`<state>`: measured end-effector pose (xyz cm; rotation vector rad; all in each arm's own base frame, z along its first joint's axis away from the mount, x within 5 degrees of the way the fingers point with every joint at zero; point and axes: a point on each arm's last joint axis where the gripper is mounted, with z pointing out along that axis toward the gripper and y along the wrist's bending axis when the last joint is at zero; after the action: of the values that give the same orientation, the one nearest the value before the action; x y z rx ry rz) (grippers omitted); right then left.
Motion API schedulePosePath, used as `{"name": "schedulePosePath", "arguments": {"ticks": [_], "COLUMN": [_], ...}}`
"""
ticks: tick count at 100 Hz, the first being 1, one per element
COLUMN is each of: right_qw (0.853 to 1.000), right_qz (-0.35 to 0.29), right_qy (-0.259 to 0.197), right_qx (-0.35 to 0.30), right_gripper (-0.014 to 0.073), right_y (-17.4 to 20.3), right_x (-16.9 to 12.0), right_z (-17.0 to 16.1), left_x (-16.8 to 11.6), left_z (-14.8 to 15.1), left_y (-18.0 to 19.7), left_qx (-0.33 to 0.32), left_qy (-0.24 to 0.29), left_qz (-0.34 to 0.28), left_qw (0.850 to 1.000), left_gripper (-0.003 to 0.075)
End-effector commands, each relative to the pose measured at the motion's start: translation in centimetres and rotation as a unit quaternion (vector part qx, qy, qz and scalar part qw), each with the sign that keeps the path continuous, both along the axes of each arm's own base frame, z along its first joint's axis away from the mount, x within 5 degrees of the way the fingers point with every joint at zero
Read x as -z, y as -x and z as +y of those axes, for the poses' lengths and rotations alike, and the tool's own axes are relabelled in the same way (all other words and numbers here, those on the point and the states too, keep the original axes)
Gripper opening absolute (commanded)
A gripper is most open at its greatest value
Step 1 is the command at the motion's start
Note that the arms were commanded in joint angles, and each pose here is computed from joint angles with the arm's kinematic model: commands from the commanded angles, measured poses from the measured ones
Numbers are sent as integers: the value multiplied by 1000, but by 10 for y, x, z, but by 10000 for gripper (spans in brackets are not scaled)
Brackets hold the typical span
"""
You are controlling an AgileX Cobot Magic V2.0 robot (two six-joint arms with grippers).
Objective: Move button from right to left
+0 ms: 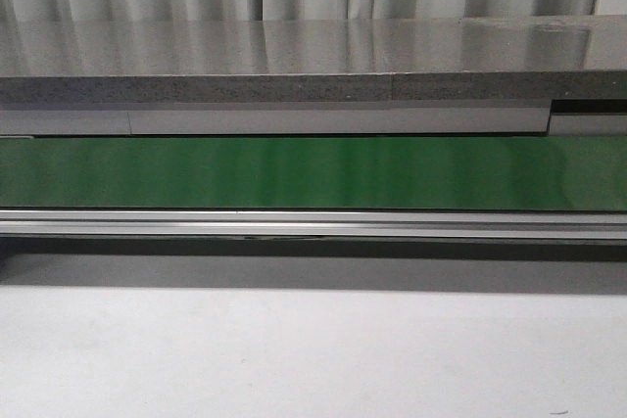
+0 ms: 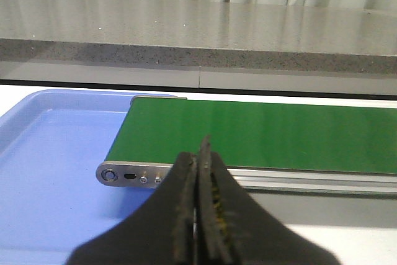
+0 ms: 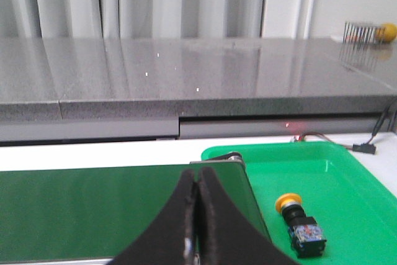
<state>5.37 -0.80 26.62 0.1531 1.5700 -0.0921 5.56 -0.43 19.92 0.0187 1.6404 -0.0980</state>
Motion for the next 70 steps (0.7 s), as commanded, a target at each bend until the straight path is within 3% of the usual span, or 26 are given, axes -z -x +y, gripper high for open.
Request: {"name": "schedulePosePath", "arguments": {"ticks": [1,43,70], "right_qw": [1000,992,966], "right_qz": [-4,128,245], "right_qy": [4,-17,-48], "right_qx": [2,7,71], "right_gripper": [-57,-57,-57], "right_y": [-8,-69,-105], "right_x": [-30,-82,-77], "right_z": [-2,-14,-45], "left_x": [7,7,7], "left_z": [0,0,0], "left_y": [0,0,0], "left_qx": [0,0,0], "left_qy": [5,5,5], "left_qz": [-33,-33,-33], "left_qw": [999,999,999], "left_gripper": [-20,-20,-20]}}
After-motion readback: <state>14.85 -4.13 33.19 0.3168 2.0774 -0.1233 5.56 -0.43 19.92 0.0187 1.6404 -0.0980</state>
